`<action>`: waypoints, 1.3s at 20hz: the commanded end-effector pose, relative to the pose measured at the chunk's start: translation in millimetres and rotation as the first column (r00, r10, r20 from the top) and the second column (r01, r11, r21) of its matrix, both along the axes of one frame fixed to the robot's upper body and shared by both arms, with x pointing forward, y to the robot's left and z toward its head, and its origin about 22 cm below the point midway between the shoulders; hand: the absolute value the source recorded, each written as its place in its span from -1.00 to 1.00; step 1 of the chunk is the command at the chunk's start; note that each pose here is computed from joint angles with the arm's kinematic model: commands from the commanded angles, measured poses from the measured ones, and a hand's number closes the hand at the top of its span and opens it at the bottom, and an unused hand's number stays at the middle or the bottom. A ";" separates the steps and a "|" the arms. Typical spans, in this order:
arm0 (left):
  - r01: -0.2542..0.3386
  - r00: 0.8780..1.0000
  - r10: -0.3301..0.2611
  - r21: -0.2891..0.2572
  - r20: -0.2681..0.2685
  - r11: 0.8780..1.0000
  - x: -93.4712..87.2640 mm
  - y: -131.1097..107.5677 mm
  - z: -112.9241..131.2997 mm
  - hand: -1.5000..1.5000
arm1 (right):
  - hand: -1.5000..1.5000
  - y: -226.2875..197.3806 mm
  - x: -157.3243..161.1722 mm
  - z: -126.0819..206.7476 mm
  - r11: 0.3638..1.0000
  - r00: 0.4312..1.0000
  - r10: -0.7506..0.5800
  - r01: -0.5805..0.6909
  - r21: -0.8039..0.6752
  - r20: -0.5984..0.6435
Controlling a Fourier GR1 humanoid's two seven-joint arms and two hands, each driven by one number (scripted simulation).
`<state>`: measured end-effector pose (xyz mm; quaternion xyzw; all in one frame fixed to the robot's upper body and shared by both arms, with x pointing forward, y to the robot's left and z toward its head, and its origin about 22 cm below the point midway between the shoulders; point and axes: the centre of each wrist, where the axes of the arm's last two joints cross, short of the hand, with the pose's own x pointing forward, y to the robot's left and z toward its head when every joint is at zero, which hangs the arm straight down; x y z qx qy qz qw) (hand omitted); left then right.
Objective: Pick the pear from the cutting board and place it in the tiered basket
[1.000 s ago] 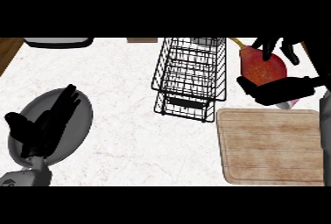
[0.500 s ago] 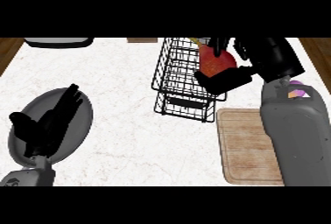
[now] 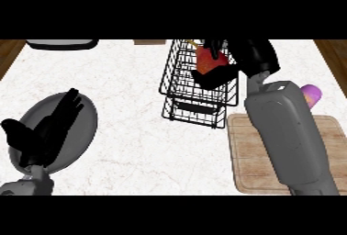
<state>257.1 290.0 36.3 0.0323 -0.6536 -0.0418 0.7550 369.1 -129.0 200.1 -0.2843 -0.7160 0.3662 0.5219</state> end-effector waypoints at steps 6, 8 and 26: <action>0.003 1.000 -0.003 0.011 -0.019 1.000 7.5 11.2 9.8 0.00 | 1.00 13.2 19.4 -38.8 0.999 0.992 -0.050 0.050 0.003 0.116; 0.015 1.000 -0.015 0.010 -0.011 1.000 -15.3 0.0 -25.8 0.00 | 1.00 22.0 19.7 -38.4 0.983 0.982 -0.102 0.075 0.167 0.158; 0.029 1.000 -0.029 0.004 -0.002 1.000 -4.4 8.7 0.1 0.00 | -1.00 22.5 59.8 -10.3 0.872 0.994 -0.102 0.066 0.484 0.047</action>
